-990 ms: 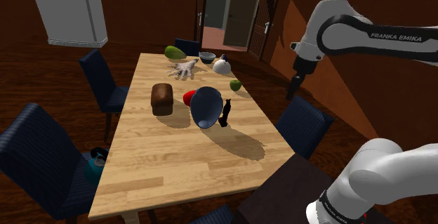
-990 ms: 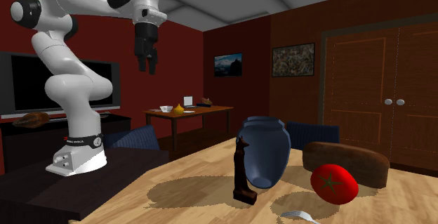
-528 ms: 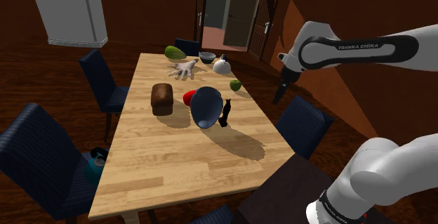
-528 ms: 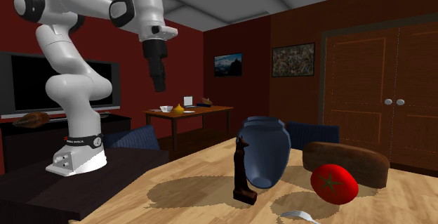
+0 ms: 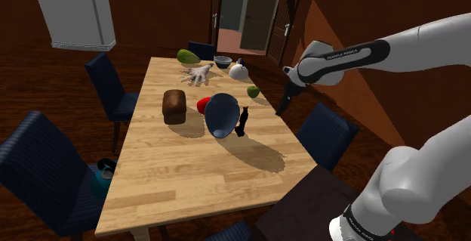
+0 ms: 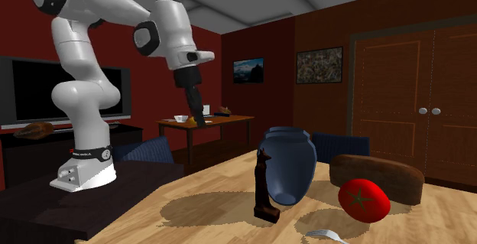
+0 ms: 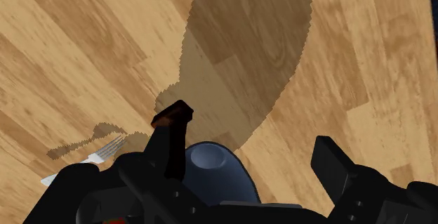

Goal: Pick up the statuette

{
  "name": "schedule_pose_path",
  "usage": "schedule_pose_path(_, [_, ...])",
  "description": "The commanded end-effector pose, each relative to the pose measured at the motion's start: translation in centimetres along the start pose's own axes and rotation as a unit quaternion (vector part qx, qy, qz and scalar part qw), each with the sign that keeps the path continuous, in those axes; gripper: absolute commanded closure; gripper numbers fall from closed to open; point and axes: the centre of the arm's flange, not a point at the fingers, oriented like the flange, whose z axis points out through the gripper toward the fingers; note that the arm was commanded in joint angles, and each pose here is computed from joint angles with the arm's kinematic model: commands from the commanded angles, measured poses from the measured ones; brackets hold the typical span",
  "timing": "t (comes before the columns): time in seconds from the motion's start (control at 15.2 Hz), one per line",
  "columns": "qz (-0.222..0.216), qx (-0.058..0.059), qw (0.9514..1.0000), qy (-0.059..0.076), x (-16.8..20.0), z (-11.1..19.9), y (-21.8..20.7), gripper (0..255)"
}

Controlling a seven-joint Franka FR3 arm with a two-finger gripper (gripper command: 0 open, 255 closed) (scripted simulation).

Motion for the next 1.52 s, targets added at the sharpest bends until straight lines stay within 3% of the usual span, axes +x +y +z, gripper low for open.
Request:
schedule_pose_path(0.0, [-0.02, 0.005, 0.9997, 0.016, 0.8, 1.7, 1.4, 0])
schedule_pose_path(0.46, [-0.083, 0.026, 0.9939, 0.068, 4.9, 8.3, 5.7, 0])
schedule_pose_path(0.86, [-0.136, 0.044, 0.9834, 0.112, 9.3, 13.7, 8.6, 0])
schedule_pose_path(1.45, [-0.14, 0.045, 0.9823, 0.115, 8.7, 18.0, 8.9, 0])
